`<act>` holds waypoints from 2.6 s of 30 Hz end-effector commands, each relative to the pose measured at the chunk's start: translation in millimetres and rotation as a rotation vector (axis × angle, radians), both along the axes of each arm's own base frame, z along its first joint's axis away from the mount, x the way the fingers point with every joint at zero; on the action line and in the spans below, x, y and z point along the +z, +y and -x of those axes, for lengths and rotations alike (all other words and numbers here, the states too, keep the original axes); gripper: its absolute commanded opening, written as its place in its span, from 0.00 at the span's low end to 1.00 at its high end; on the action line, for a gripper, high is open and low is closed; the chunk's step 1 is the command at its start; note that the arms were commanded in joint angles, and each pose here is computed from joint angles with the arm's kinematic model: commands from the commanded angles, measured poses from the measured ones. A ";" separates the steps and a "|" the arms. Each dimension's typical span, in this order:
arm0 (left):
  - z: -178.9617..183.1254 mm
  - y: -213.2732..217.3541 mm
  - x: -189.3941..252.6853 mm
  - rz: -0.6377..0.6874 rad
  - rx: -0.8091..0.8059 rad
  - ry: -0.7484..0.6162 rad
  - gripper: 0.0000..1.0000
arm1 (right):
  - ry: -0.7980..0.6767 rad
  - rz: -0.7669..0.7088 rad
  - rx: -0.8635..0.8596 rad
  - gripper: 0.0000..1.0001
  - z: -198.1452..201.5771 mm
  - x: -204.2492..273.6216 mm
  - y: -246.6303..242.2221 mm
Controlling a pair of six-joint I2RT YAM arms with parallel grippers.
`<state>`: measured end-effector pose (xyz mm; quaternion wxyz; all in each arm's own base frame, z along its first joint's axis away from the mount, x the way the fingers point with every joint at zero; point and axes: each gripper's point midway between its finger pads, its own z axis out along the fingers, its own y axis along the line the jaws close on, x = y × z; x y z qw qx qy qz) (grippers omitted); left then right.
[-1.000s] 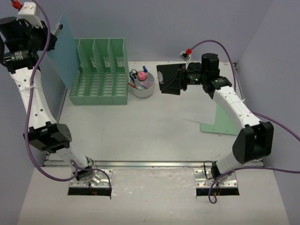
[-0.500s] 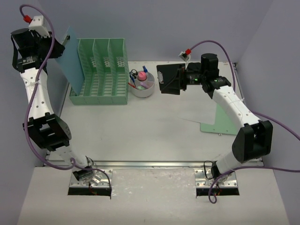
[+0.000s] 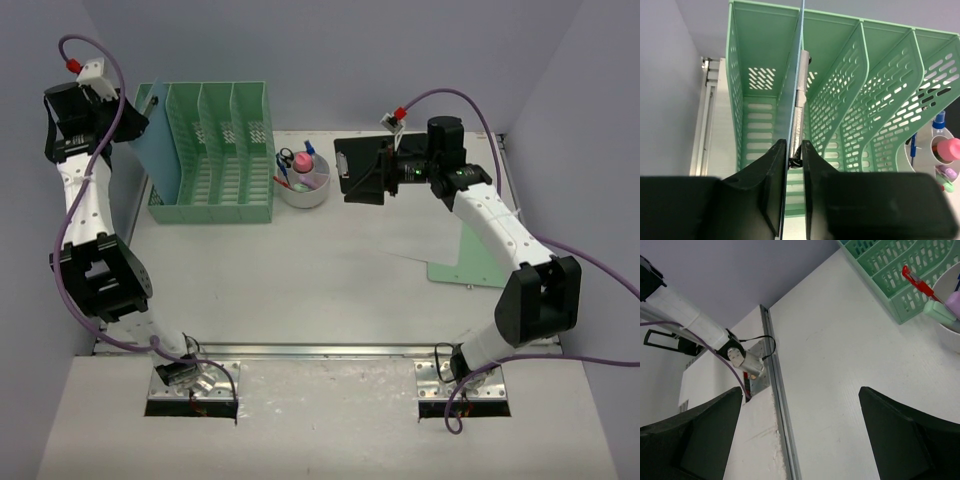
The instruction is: Organize the desk
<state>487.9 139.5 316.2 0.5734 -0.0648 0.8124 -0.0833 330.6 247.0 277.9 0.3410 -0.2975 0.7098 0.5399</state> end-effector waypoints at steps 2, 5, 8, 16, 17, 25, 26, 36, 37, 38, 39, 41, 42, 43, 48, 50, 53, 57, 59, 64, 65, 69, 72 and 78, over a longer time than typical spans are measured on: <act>7.1 2.5 33.9 0.019 0.026 -0.099 0.22 | -0.078 0.033 -0.017 0.99 0.1 4.1 -4.4; 8.0 5.6 36.6 0.048 0.043 -0.101 0.36 | -0.085 0.055 -0.027 0.99 0.0 2.5 -6.7; 8.1 15.5 32.8 0.121 0.055 -0.078 0.36 | -0.092 0.057 -0.029 0.99 2.7 4.7 -7.7; 12.6 27.9 51.1 0.145 0.076 -0.130 0.68 | -0.118 0.079 -0.047 0.99 5.9 7.9 -11.7; 15.1 29.9 60.5 0.130 0.095 -0.152 0.71 | -0.124 0.083 -0.050 0.99 6.7 8.8 -12.4; 35.9 14.3 148.2 -0.005 0.049 -0.370 0.73 | -0.214 0.281 -0.201 0.99 -13.3 -11.3 -40.1; 38.4 6.0 160.2 -0.033 0.001 -0.393 0.73 | -0.208 0.308 -0.221 0.99 -15.9 -16.0 -44.9; 51.4 -103.2 154.1 -0.424 -0.199 -0.396 0.74 | -0.039 0.665 -0.491 0.95 -56.1 -80.7 -162.5; 56.7 -111.6 153.8 -0.433 -0.215 -0.403 0.74 | -0.034 0.679 -0.492 0.95 -61.0 -88.2 -168.3; 55.0 -117.9 140.5 -0.424 -0.235 -0.380 0.74 | -0.057 0.699 -0.498 0.95 -68.7 -91.8 -179.0; 55.1 -128.5 134.6 -0.415 -0.261 -0.372 0.74 | -0.077 0.706 -0.495 0.95 -77.1 -90.2 -180.1; 56.0 -139.6 120.9 -0.399 -0.303 -0.353 0.74 | -0.062 0.715 -0.509 0.94 -101.5 -97.8 -204.0; 58.9 -148.6 118.3 -0.392 -0.331 -0.352 0.74 | -0.053 0.715 -0.506 0.93 -110.0 -102.0 -209.4; 60.3 -154.8 108.6 -0.379 -0.359 -0.341 0.74 | -0.027 0.721 -0.480 0.92 -121.5 -120.4 -214.2; 76.8 -182.5 96.8 -0.341 -0.451 -0.341 0.74 | -0.116 0.708 -0.557 0.94 -188.1 -124.8 -245.8; 79.9 -189.0 88.8 -0.305 -0.480 -0.321 0.74 | -0.192 0.709 -0.570 0.96 -211.3 -125.2 -249.9; 82.7 -193.7 80.9 -0.271 -0.502 -0.301 0.74 | -0.243 0.700 -0.538 0.96 -236.4 -144.2 -250.3; 85.5 -196.4 71.0 -0.242 -0.510 -0.272 0.74 | -0.335 0.701 -0.518 0.99 -261.9 -167.9 -251.9; 86.0 -196.1 67.6 -0.229 -0.507 -0.259 0.74 | -0.395 0.700 -0.529 0.99 -274.6 -170.1 -253.1; 86.9 -197.1 62.0 -0.204 -0.506 -0.237 0.74 | -0.418 0.715 -0.537 0.99 -293.4 -195.5 -259.0; 86.6 -197.3 62.3 -0.205 -0.504 -0.238 0.74 | -0.418 0.719 -0.534 0.99 -294.1 -199.9 -260.2; 85.2 -196.4 60.6 -0.195 -0.498 -0.229 0.74 | -0.413 0.749 -0.519 0.99 -295.6 -222.9 -264.1; 84.4 -196.8 60.6 -0.189 -0.498 -0.226 0.74 | -0.384 0.757 -0.496 0.99 -291.4 -242.2 -265.1; 82.5 -196.8 60.6 -0.186 -0.497 -0.220 0.74 | -0.326 0.753 -0.475 0.97 -283.2 -259.7 -264.9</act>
